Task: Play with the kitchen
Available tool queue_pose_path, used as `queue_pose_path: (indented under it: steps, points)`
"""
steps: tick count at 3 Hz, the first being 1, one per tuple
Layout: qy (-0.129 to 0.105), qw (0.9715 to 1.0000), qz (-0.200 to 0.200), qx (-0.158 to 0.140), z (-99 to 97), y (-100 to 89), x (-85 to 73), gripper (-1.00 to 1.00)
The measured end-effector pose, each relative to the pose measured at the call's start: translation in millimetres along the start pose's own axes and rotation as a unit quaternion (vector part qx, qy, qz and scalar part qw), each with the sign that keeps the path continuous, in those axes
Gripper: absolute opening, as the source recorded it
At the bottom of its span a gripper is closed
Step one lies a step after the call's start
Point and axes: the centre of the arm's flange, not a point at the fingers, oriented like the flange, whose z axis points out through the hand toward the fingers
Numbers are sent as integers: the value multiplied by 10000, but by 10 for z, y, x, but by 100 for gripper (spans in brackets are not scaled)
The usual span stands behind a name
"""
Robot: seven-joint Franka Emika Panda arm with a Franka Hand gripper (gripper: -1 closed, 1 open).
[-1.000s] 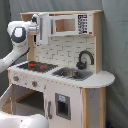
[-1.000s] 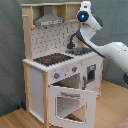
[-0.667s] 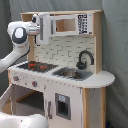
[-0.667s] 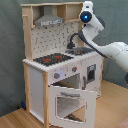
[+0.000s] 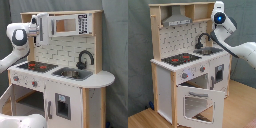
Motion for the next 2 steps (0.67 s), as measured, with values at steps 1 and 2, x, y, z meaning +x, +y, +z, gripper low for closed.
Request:
queue_pose_path:
  steps: [1, 2]
  points:
    - [12, 10000, 0, 4, -5, -1, 2, 100]
    - [133, 9999, -9, 28, -32, -18, 25, 100]
